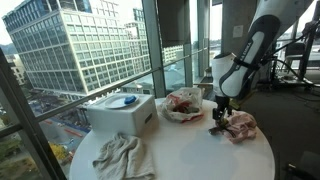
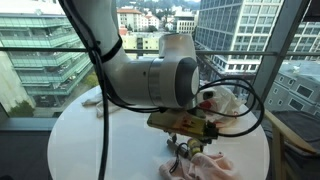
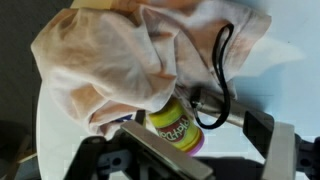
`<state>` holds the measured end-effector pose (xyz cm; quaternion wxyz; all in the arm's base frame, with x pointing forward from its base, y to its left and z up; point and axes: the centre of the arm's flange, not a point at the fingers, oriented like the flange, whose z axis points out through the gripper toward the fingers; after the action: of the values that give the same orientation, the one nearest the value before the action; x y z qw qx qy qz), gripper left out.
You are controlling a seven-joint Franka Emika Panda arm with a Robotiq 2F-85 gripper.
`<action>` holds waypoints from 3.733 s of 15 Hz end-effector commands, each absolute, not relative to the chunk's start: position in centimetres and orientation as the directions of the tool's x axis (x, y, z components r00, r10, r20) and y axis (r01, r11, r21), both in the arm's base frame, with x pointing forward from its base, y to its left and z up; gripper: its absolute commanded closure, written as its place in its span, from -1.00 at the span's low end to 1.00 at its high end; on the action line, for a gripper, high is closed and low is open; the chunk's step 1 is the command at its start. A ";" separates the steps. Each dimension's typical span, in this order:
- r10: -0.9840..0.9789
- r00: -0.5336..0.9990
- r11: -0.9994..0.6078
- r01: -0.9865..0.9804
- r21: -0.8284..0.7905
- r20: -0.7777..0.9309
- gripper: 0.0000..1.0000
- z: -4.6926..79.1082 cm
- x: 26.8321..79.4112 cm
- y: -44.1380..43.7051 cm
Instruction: Put the turnip plushie, the yellow container, the brown object and the peach shirt in the plastic
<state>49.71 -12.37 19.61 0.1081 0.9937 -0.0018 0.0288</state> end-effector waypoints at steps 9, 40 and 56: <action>0.074 0.997 -0.976 0.066 0.206 0.033 -0.18 15.6 54.7 -15.8; 0.199 0.978 -0.950 0.209 0.232 -0.069 -0.99 26.1 59.8 -2.6; 0.365 0.919 -0.911 0.386 0.145 -0.149 -1.00 18.5 52.7 -9.3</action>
<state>52.01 -8.16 19.86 0.0924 0.9761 0.1834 -0.0707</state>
